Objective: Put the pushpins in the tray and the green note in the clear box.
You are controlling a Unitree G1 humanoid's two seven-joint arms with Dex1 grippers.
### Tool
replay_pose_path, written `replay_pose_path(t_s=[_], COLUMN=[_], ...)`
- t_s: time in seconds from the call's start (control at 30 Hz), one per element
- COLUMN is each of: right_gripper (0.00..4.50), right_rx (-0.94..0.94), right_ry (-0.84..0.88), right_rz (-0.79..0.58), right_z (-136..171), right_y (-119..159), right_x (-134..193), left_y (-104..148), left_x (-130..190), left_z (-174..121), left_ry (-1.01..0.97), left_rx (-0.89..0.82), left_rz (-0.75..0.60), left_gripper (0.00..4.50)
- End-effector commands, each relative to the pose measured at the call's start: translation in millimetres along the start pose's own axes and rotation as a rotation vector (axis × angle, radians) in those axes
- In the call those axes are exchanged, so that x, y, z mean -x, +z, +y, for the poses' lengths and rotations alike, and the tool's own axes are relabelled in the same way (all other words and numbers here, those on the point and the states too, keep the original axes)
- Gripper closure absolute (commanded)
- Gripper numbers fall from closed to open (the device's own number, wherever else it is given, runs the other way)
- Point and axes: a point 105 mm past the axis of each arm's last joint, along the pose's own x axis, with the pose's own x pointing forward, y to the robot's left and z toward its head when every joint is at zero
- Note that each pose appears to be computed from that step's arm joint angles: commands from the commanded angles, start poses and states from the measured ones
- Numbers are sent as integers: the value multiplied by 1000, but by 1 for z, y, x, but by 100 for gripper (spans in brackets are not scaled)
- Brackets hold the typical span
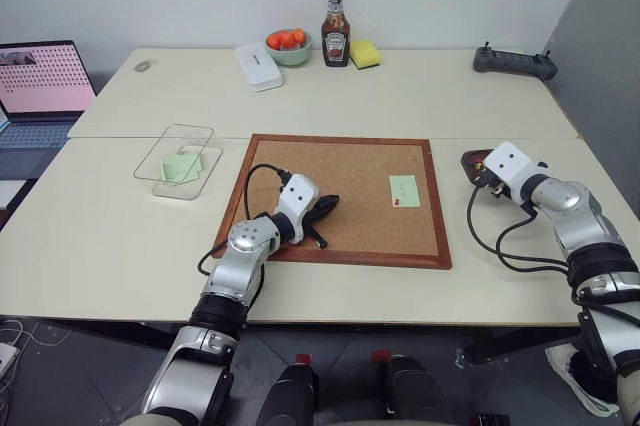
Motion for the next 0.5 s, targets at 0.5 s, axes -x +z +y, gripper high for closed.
replay_pose_path(t_s=[0.5], right_gripper=[244], right_rx=[-317], right_ry=[266], right_rz=[-344], right_z=[52], right_y=[71], right_x=[36], left_y=[-19], left_x=[0], left_z=[-9], left_ry=[-27], left_rx=[25], left_rz=[63], left_gripper=[450])
